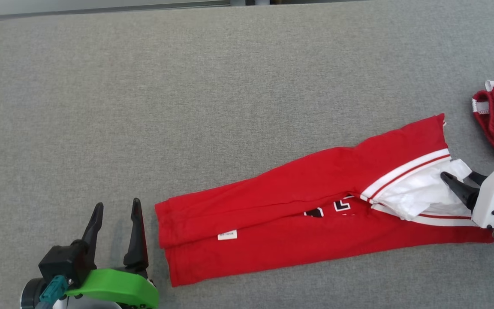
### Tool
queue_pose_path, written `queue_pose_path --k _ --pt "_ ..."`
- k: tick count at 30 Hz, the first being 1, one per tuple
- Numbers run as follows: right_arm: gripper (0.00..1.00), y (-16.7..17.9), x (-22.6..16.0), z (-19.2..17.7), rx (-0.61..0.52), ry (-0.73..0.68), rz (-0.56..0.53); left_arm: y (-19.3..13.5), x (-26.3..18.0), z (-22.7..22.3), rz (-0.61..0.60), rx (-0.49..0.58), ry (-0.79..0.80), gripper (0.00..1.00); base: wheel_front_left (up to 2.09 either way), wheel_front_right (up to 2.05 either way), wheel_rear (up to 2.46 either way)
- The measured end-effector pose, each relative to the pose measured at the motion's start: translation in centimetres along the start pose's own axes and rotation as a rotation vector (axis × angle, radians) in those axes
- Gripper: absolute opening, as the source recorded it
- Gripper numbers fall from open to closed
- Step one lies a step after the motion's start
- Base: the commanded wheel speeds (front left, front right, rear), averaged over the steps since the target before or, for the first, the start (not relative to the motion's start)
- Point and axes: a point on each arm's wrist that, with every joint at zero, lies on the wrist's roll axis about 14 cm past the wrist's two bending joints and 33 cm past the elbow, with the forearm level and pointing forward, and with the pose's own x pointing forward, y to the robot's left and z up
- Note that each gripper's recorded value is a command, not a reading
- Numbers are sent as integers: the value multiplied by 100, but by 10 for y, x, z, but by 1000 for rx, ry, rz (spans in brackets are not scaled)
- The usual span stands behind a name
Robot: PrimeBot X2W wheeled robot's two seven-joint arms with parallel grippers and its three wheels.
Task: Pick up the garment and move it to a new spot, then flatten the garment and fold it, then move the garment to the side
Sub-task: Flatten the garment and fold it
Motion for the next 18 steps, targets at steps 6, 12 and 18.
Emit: queue_pose_path --k 6,12,18 --pt "100 7 13 -6 4 56 24 14 -7 -2 50 -20 -11 100 0 0 0" --pt "100 27 13 -14 49 134 102 18 -10 -4 66 -41 -8 100 0 0 0" --pt "0 42 4 -14 36 157 162 19 -11 -8 61 -43 3 100 0 0 0"
